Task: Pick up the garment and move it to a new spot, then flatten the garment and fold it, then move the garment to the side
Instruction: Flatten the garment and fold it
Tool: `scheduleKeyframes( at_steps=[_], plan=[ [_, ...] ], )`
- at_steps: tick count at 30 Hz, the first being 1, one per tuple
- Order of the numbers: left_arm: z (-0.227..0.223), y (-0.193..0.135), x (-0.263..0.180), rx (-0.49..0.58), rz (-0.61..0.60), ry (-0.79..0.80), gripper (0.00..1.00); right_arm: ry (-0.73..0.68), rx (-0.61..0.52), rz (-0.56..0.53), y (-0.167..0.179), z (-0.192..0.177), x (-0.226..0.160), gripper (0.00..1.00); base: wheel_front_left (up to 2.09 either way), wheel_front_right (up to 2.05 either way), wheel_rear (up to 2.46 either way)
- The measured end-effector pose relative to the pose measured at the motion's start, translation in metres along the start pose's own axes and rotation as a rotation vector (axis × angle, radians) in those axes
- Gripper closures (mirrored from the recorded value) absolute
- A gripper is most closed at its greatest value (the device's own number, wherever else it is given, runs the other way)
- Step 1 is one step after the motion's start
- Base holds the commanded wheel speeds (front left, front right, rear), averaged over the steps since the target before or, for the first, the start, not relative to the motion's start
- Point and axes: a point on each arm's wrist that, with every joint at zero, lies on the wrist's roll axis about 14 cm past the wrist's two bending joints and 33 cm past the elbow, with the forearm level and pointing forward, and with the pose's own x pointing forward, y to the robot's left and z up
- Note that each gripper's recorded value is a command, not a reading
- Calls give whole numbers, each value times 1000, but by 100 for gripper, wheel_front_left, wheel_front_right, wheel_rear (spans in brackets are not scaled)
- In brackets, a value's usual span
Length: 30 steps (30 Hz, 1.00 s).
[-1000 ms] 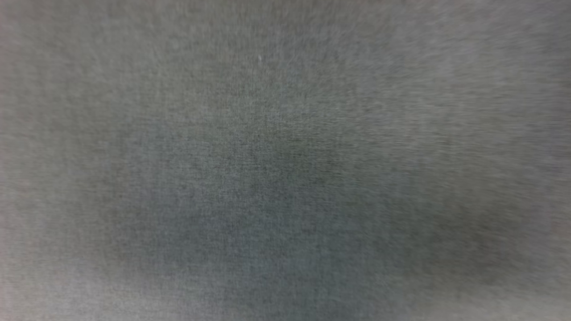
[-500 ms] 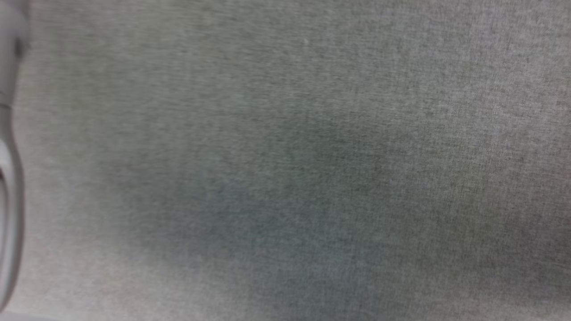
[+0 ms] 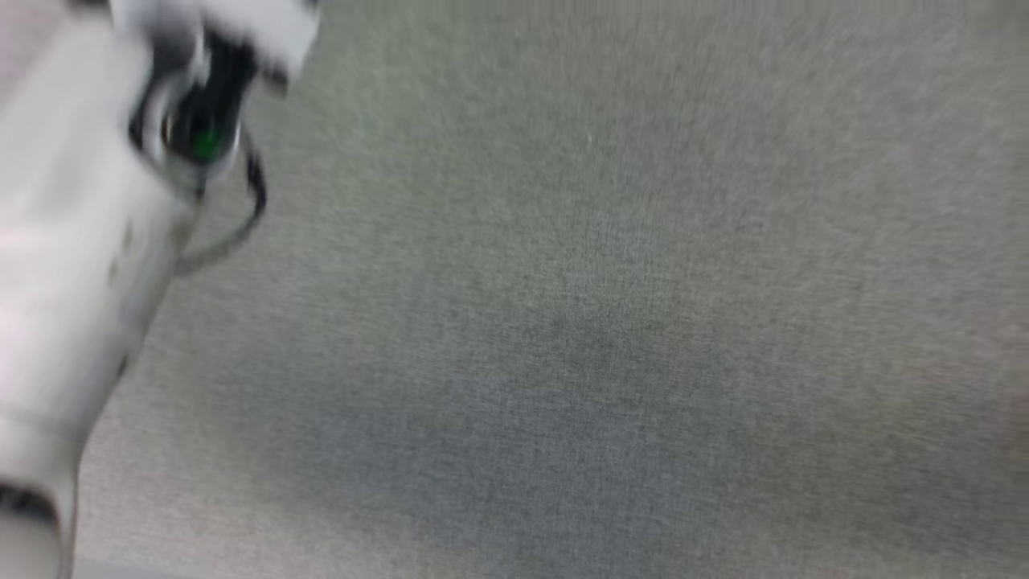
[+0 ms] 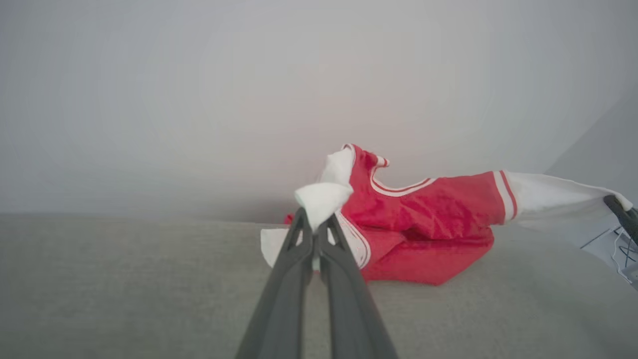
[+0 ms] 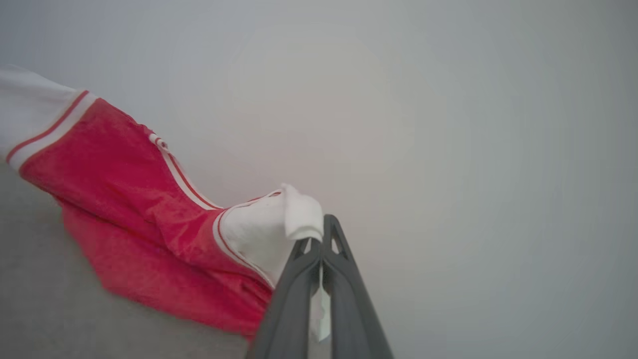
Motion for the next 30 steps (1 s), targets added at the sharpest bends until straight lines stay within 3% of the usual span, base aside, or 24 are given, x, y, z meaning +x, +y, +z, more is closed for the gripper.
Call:
scheduleKeyframes(
  at_steps=[9, 18, 22, 30],
  plan=[
    [-25, 3, -114, -40, 31, 76, 100, 111, 43, 14, 25, 13, -118, 100, 0, 0, 0],
    [-64, -21, -216, -38, 74, 176, 100, 173, -41, -10, 39, 44, -219, 100, 0, 0, 0],
    [-85, -21, -254, -61, 134, 225, 100, 195, -89, -25, 45, 55, -256, 100, 0, 0, 0],
    [-120, -11, -301, -113, 255, 298, 100, 326, -40, -120, 53, 39, -322, 100, 0, 0, 0]
  ],
)
